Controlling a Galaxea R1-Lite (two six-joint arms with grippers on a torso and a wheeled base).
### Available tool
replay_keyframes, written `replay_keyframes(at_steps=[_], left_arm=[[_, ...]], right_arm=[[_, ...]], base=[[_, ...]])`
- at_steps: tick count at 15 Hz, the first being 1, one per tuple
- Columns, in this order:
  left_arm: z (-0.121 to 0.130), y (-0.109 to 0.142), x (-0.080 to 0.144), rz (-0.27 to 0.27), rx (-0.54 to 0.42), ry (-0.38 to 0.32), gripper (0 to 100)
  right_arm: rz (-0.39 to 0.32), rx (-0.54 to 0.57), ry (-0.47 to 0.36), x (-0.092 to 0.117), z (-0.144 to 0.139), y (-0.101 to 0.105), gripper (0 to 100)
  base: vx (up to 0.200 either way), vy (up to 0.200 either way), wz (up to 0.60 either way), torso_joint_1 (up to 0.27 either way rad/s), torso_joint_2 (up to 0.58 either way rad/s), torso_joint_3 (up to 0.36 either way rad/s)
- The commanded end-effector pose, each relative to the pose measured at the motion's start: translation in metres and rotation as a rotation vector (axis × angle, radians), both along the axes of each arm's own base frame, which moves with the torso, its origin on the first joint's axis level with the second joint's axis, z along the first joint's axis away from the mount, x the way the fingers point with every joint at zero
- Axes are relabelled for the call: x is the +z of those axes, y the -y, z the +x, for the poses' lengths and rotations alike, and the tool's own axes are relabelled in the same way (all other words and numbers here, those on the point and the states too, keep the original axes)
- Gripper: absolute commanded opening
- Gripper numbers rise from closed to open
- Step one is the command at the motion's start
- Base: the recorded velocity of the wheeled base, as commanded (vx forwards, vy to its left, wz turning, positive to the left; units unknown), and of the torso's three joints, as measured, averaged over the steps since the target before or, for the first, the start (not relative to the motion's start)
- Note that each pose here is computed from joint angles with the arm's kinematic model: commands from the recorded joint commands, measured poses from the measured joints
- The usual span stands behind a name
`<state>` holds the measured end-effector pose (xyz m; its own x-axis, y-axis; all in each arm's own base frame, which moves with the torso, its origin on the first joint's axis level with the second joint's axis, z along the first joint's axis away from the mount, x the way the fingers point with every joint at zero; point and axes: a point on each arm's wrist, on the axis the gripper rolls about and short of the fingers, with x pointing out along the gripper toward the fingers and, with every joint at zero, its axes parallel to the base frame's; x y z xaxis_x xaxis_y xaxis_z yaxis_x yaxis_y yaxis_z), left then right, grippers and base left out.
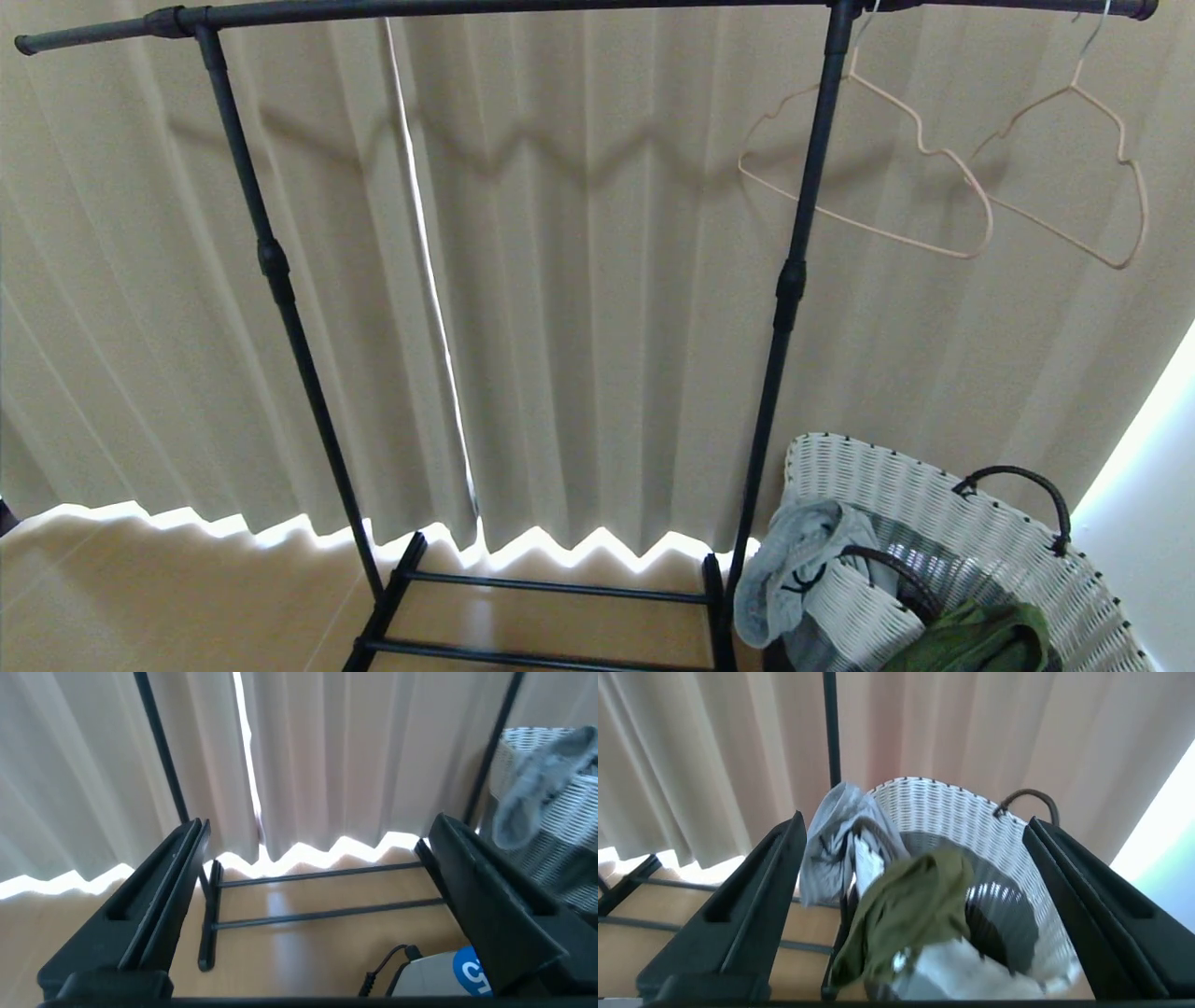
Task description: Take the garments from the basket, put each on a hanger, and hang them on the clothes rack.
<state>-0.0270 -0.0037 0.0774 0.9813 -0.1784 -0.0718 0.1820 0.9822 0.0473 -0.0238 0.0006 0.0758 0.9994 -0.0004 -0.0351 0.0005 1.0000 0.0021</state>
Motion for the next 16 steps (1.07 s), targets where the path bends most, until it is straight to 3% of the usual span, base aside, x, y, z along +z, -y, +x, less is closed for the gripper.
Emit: replay_keyframes(at_steps=[1,9,14,16], left_arm=[[-0.0001,0.0,0.0001,0.001,0.0,0.001,100],[-0.0001,0.0,0.0001,0.0,0.0,0.001,100],[0.0,0.0,0.0001,-0.002,0.002,0.001,100],[0.0,0.0,0.0001,-0.002,0.002,0.001,100]], right_arm=[[0.0,0.0,0.0,0.0,0.0,0.0,100],[-0.002,0.0,0.0,0.0,0.0,0.0,100],[0.0,0.0,-0.002,0.0,0.0001,0.0,100],[0.0,0.0,0.0,0.0,0.0,0.0,100]], base=[[0.0,0.0,0.0,0.0,0.0,0.0],[0.0,0.0,0.0,0.0,0.0,0.0],[0.0,-0.2,0.0,0.004,0.0,0.003],[0.0,0.0,0.0,0.0,0.0,0.0]])
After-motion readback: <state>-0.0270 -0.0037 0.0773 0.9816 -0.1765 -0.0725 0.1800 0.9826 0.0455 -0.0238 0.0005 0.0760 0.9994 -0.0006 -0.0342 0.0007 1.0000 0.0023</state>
